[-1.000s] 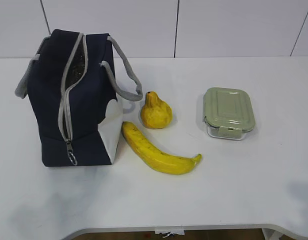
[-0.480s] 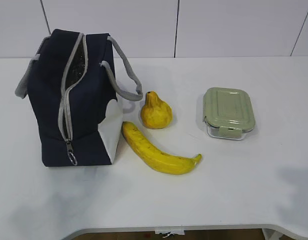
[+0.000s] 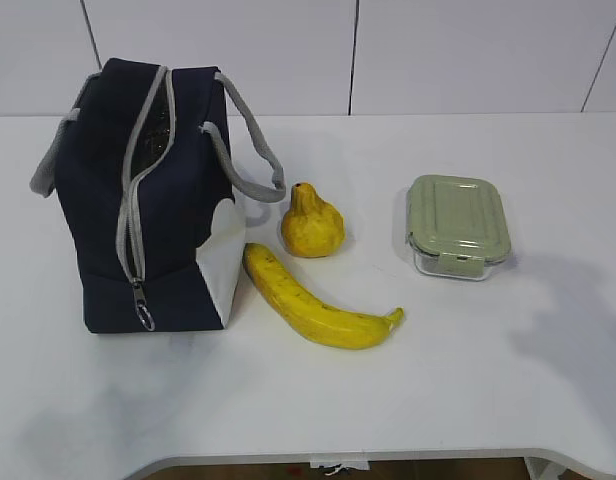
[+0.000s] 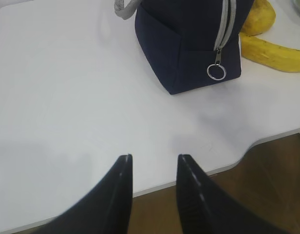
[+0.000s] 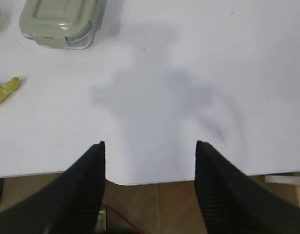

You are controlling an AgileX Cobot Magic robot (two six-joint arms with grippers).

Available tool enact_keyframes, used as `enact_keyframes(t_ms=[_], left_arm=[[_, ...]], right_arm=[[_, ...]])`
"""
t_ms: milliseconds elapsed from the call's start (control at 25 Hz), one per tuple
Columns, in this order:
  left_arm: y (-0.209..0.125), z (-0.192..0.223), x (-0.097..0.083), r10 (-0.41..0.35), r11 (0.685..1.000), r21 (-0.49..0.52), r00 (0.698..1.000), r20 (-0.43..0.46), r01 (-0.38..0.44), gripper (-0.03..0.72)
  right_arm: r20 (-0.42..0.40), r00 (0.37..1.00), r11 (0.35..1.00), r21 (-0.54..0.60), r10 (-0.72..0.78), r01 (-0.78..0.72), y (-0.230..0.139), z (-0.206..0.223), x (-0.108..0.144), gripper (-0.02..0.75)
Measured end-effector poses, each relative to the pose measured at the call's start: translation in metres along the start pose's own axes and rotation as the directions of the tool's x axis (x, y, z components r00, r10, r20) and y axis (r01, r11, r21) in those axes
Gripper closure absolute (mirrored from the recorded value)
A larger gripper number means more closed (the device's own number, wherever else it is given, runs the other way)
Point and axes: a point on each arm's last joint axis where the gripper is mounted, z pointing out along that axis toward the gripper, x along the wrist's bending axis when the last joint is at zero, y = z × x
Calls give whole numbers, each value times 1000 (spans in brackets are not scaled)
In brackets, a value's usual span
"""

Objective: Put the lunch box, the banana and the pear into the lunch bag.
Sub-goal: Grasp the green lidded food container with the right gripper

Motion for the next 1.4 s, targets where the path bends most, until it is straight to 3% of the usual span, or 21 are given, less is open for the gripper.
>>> enact_keyframes(t_ms=[360, 760, 920, 1080, 1400], left_arm=[[0, 0, 0, 0, 1000, 0, 1000, 0, 0, 449], [0, 0, 0, 0, 1000, 0, 1000, 0, 0, 449], [0, 0, 0, 0, 1000, 0, 1000, 0, 0, 449], [0, 0, 0, 0, 1000, 0, 1000, 0, 0, 449], [0, 0, 0, 0, 1000, 0, 1000, 0, 0, 449]], right_arm=[[-9, 1000, 976, 216, 28, -25, 40, 68, 9, 284], [-40, 998, 955, 296, 53, -39, 109, 145, 22, 284], [-109, 990, 943, 330, 87, -46, 132, 170, 27, 284], [-236, 955, 929, 361, 177, -83, 148, 189, 19, 284], [-483, 802, 896, 422, 351, -139, 151, 213, -15, 284]])
